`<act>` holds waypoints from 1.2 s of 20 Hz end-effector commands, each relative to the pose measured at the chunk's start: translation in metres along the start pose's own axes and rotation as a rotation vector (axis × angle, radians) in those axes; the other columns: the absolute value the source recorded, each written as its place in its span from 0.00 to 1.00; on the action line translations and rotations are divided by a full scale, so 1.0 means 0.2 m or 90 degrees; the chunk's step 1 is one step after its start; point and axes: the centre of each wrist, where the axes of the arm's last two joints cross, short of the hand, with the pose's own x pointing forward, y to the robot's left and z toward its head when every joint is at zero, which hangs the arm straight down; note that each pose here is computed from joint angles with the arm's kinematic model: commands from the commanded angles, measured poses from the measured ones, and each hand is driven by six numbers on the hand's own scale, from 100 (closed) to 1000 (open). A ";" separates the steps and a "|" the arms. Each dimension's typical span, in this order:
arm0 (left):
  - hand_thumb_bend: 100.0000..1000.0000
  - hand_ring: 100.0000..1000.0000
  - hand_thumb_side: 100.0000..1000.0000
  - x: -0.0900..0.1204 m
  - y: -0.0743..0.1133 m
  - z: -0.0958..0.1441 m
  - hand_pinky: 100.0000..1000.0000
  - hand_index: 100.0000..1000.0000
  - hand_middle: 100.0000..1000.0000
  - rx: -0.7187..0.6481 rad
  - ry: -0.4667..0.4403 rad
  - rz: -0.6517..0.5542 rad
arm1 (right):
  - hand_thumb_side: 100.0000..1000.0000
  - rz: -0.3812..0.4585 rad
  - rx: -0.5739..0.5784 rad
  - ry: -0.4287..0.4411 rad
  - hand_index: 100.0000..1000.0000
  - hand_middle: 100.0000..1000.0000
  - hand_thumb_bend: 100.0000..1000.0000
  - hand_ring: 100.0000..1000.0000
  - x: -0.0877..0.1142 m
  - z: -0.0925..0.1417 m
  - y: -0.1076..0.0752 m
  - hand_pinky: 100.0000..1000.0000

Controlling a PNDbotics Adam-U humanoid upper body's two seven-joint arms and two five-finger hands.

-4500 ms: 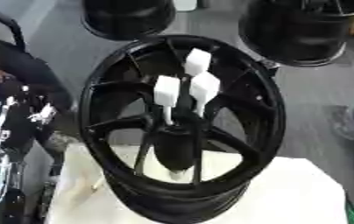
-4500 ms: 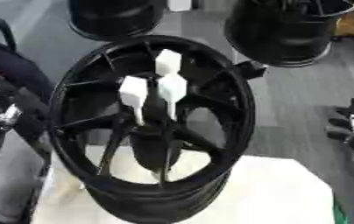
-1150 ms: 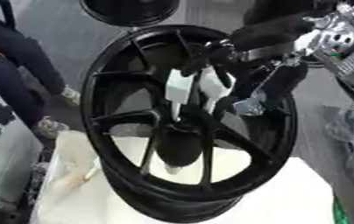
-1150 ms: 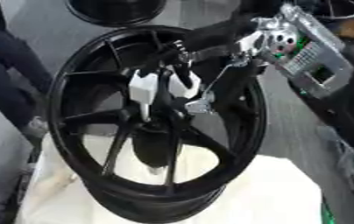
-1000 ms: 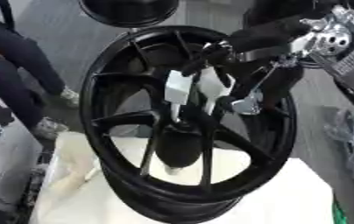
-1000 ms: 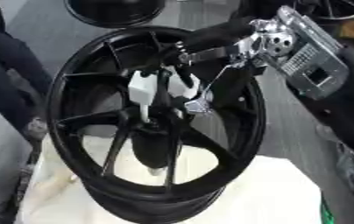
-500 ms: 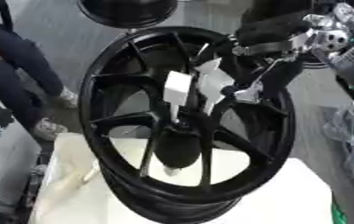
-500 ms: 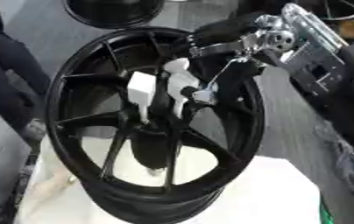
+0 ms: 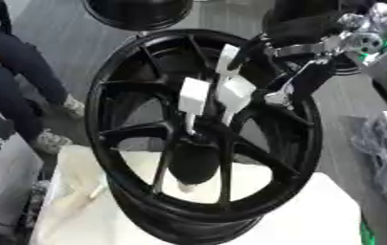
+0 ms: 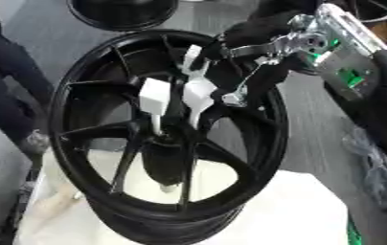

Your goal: Pull the pin out of the wheel hub.

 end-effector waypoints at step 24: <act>0.36 0.42 0.00 0.04 0.01 -0.02 0.49 0.57 0.40 -0.007 -0.012 -0.015 | 0.35 0.074 0.073 -0.044 0.69 0.54 0.07 0.27 0.00 -0.04 -0.02 0.50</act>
